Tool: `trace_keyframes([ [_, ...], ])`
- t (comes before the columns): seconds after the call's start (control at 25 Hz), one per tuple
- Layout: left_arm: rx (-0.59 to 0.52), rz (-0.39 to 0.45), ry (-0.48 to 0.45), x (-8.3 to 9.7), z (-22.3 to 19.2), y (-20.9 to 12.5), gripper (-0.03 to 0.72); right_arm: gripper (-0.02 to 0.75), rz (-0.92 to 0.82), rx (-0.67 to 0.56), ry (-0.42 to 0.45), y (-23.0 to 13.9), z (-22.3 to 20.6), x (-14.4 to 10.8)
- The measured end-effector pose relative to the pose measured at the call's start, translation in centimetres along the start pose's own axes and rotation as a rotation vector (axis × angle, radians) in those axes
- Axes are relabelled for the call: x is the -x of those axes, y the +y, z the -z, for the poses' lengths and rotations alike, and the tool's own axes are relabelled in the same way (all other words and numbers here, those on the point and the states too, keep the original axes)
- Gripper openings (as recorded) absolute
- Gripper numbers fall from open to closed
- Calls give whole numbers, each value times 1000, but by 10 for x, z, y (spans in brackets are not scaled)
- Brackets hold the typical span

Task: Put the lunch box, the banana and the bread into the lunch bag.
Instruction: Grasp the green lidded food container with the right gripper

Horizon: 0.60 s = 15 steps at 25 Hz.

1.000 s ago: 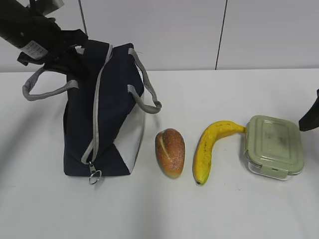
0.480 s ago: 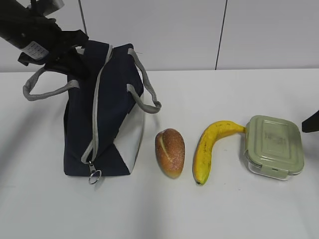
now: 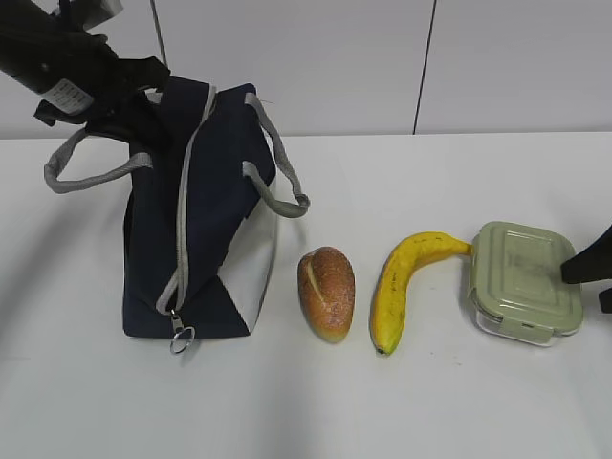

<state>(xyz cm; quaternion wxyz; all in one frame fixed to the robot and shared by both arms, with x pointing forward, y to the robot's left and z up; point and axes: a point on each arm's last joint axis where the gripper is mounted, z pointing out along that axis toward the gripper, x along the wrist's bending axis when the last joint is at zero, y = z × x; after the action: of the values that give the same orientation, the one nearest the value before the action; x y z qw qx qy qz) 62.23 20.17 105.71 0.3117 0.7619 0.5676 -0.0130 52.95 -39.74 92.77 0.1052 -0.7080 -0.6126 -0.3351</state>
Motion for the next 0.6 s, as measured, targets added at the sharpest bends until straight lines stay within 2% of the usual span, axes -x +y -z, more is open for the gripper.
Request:
trace_keyframes([
  [0.12,0,0,0,0,0,0,0,564,-25,38,24,1,1,12],
  [0.16,0,0,0,0,0,0,0,564,-33,70,57,2,2,16],
  [0.36,1,0,0,0,0,0,0,563,-40,99,138,3,-2,21],
  [0.6,1,0,0,0,0,0,0,564,-22,113,171,3,-7,23],
])
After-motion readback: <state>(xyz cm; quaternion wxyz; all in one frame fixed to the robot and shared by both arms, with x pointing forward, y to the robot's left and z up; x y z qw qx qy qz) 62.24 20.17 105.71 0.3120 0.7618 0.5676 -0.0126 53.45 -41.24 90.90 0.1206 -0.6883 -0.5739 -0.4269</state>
